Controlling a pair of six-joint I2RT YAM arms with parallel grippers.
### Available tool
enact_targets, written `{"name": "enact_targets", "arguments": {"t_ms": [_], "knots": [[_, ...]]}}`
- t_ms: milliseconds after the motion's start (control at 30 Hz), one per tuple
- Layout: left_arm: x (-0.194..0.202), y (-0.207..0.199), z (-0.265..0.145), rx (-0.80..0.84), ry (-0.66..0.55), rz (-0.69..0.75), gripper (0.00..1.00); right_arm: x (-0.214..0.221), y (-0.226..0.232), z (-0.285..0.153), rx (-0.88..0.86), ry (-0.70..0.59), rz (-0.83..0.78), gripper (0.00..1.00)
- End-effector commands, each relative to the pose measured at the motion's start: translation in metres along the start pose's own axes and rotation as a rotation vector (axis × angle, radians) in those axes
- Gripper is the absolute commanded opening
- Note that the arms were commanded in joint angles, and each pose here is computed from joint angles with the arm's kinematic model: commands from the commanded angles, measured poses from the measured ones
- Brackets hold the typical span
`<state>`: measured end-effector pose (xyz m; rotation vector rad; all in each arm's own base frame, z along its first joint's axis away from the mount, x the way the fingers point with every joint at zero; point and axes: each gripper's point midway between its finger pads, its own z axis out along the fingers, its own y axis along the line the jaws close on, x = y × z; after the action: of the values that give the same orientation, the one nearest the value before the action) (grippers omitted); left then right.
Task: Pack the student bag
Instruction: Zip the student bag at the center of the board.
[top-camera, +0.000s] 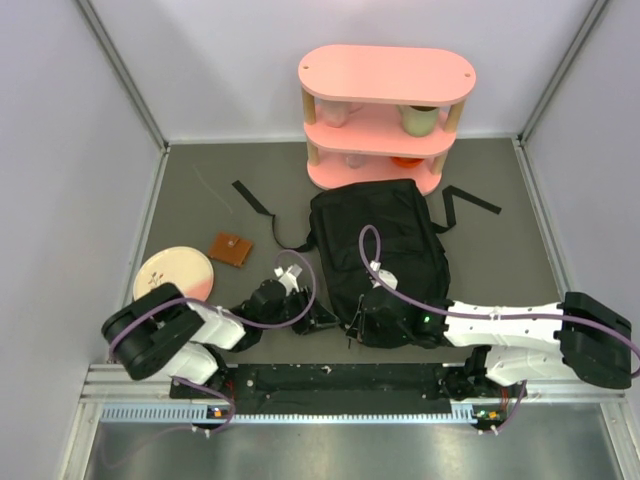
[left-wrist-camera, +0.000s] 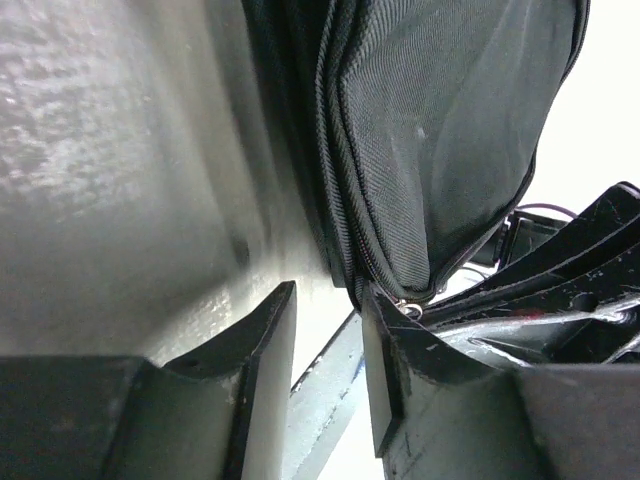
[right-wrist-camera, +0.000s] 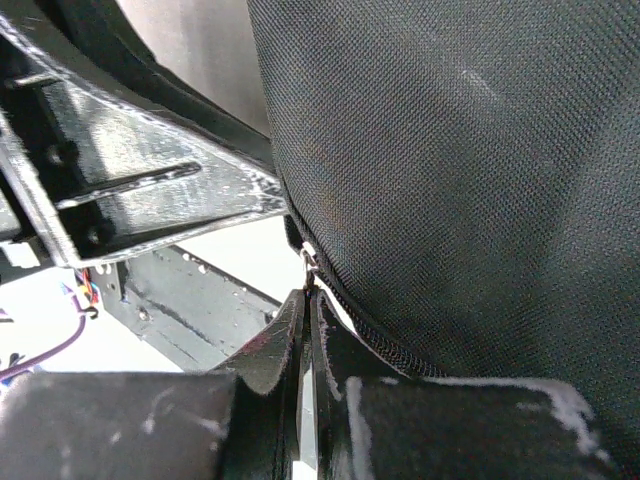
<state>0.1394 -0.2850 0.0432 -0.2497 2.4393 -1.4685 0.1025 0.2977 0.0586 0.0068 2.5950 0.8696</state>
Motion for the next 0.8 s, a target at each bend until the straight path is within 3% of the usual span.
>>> {"name": "enact_targets", "arguments": {"t_ms": [0, 133, 233, 367, 433, 767], "knots": [[-0.003, -0.039, 0.01, 0.16, -0.012, -0.023, 0.35, -0.011, 0.008, -0.004, -0.033, -0.048, 0.02, 0.0], [0.008, -0.044, 0.017, 0.184, 0.029, -0.031, 0.34, -0.01, 0.006, -0.004, -0.027, -0.045, 0.019, 0.0], [0.013, -0.047, 0.021, 0.203, 0.049, -0.033, 0.27, -0.01, 0.005, -0.004, -0.025, -0.046, 0.02, 0.0], [0.019, -0.047, 0.025, 0.202, 0.071, -0.033, 0.13, -0.01, 0.005, -0.004, -0.024, -0.046, 0.022, 0.0], [0.019, -0.049, 0.025, 0.215, 0.069, -0.031, 0.0, -0.01, 0.006, -0.004, -0.024, -0.046, 0.02, 0.0], [0.01, -0.047, 0.017, 0.19, 0.013, 0.065, 0.0, -0.008, -0.014, -0.013, 0.044, -0.04, 0.01, 0.0]]}}
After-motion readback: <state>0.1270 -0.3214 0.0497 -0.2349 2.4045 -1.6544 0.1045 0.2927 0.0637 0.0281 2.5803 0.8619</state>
